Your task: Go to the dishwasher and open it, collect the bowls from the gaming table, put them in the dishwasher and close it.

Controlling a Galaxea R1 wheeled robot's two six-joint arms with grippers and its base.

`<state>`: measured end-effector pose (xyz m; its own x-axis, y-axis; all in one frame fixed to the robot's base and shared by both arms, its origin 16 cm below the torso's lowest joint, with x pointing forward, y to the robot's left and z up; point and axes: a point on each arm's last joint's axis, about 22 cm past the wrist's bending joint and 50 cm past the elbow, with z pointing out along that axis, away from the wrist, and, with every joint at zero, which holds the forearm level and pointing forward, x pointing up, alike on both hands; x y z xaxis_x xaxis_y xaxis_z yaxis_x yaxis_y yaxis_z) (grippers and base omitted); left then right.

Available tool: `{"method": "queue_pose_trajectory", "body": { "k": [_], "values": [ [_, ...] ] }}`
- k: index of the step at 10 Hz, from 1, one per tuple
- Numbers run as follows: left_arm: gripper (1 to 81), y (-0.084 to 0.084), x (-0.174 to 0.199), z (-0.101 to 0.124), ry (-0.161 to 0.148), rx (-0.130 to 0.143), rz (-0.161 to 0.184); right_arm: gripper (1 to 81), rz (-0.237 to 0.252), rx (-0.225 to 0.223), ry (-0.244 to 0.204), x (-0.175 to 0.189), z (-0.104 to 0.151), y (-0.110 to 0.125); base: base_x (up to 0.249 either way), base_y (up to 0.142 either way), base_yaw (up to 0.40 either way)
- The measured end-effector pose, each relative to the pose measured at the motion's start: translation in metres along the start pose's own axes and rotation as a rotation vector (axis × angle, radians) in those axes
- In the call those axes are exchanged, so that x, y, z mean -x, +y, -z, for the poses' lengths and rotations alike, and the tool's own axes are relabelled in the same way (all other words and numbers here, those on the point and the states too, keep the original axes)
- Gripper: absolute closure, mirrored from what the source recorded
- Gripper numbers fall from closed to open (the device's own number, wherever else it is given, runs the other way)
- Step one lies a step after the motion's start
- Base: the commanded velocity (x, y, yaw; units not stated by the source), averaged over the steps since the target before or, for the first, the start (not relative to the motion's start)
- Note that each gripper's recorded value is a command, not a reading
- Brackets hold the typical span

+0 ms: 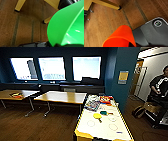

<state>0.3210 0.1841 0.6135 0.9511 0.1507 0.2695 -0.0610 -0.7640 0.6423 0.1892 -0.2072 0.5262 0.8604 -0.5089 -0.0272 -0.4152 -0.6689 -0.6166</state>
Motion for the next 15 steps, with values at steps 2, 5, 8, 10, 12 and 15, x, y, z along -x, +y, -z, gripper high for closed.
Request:
{"method": "queue_pose_trajectory", "body": {
  "k": [2,5,8,10,12,15],
  "values": [
    [81.1,-0.010,0.031,-0.004,-0.032,-0.016,-0.009,81.1,0.029,0.050,-0.003,0.006,-0.007,0.019,-0.037,0.000,0.000],
    [81.1,-0.021,0.060,-0.016,-0.061,-0.044,-0.046,81.1,0.078,0.102,-0.006,0.019,-0.020,0.038,0.000,0.000,0.000],
    [81.1,-0.032,0.092,-0.026,-0.092,-0.070,-0.078,81.1,0.139,0.195,-0.005,0.029,-0.030,0.069,0.000,0.000,0.000],
    [81.1,-0.044,0.113,-0.028,-0.113,-0.098,-0.085,81.1,0.184,0.249,-0.003,0.032,-0.037,0.082,0.000,0.000,0.000],
    [81.1,-0.074,0.129,-0.025,-0.125,-0.163,-0.089,81.1,0.236,0.233,-0.045,0.071,-0.060,0.064,0.000,0.000,0.000],
    [81.1,-0.108,0.169,-0.023,-0.152,-0.249,-0.074,81.1,0.259,0.278,-0.080,0.108,-0.063,0.081,0.000,0.000,0.000]
  ]
}}
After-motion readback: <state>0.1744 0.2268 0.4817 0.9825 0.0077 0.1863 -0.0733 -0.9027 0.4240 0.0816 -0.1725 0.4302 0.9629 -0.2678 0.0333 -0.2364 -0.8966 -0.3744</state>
